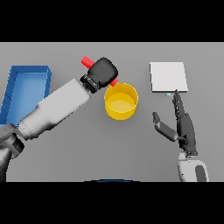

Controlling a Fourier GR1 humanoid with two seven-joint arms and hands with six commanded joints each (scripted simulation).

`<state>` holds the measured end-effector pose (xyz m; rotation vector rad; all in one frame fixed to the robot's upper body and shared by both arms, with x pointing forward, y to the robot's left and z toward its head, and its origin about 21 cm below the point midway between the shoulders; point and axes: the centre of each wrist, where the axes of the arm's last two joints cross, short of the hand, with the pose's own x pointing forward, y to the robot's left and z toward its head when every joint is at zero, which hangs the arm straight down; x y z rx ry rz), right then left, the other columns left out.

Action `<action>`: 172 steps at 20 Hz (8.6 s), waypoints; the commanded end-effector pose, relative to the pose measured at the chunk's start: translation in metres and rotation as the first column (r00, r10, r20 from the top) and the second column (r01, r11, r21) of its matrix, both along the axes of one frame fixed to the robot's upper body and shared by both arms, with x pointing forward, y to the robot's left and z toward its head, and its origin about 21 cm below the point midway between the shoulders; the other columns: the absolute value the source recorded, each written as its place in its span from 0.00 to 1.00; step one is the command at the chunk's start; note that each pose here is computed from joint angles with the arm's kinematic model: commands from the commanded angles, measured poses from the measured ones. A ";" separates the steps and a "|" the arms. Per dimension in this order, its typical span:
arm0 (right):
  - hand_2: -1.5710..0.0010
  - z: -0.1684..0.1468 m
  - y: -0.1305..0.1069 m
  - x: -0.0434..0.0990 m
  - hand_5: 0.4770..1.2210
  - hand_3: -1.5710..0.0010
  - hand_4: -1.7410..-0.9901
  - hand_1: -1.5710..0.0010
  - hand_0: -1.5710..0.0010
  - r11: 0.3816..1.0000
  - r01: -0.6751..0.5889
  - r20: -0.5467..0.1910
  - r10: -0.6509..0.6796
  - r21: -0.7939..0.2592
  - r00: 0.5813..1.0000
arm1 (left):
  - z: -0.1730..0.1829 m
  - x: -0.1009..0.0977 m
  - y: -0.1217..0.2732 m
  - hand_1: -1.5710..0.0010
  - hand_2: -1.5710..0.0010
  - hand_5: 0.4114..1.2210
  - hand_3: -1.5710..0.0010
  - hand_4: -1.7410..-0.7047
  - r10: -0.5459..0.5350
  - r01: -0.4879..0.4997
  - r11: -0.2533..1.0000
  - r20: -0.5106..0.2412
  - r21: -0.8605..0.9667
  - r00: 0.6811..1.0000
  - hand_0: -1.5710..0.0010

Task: Pick up the red beaker and tilt it to pour out 1 green nut into yellow bowl. Pick up the yellow bowl and place it on the metallic measuring scale.

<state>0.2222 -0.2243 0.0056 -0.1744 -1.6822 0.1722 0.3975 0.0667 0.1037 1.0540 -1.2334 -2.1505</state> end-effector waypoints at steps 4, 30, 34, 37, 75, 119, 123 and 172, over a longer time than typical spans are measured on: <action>1.00 -0.001 0.001 0.000 0.21 1.00 0.60 1.00 1.00 1.000 0.010 -0.004 -0.010 -0.013 1.000 | -0.002 0.000 -0.013 0.00 0.00 1.00 0.03 0.01 -0.060 0.053 0.981 0.032 0.187 0.998 0.00; 1.00 -0.006 0.004 0.004 0.16 1.00 0.74 1.00 1.00 0.997 0.022 0.015 -0.021 -0.079 1.000 | 0.127 0.045 -0.030 0.00 0.07 1.00 0.34 0.04 -0.250 0.070 0.856 0.290 0.512 0.924 0.00; 1.00 -0.004 0.003 0.005 0.16 1.00 0.74 1.00 1.00 1.000 0.004 0.017 -0.004 -0.023 1.000 | 0.182 0.063 -0.008 0.00 0.03 1.00 0.14 0.03 -0.049 -0.075 0.946 0.369 0.315 0.928 0.00; 1.00 -0.005 0.004 0.006 0.16 1.00 0.72 1.00 1.00 1.000 -0.005 0.012 0.005 -0.017 1.000 | 0.205 0.079 0.041 0.00 0.01 1.00 0.12 0.01 0.234 -0.246 0.969 0.315 -0.003 0.920 0.00; 1.00 -0.007 -0.004 0.007 0.25 1.00 0.75 1.00 1.00 0.992 -0.049 0.025 0.052 -0.113 0.998 | -0.001 -0.049 0.256 0.62 0.61 0.41 0.63 0.75 0.722 -0.814 -0.005 -0.566 -0.581 0.399 0.52; 1.00 0.050 0.077 0.129 0.27 1.00 0.63 1.00 1.00 0.049 -0.595 -0.435 0.635 -0.802 0.638 | 0.008 -0.042 0.256 1.00 1.00 0.40 1.00 0.91 0.647 -0.771 0.023 -0.578 -0.637 0.497 1.00; 1.00 0.046 0.081 0.134 0.26 1.00 0.59 1.00 1.00 0.001 -0.616 -0.485 0.614 -0.788 0.622 | 0.006 -0.041 0.256 1.00 1.00 0.40 1.00 0.91 0.648 -0.777 0.015 -0.586 -0.629 0.487 1.00; 0.00 0.158 -0.005 0.177 1.00 0.23 0.03 0.00 0.00 0.043 -0.470 -0.427 0.350 -0.882 0.834 | 0.025 -0.050 0.252 1.00 1.00 0.42 1.00 0.89 0.665 -0.769 0.013 -0.569 -0.639 0.484 1.00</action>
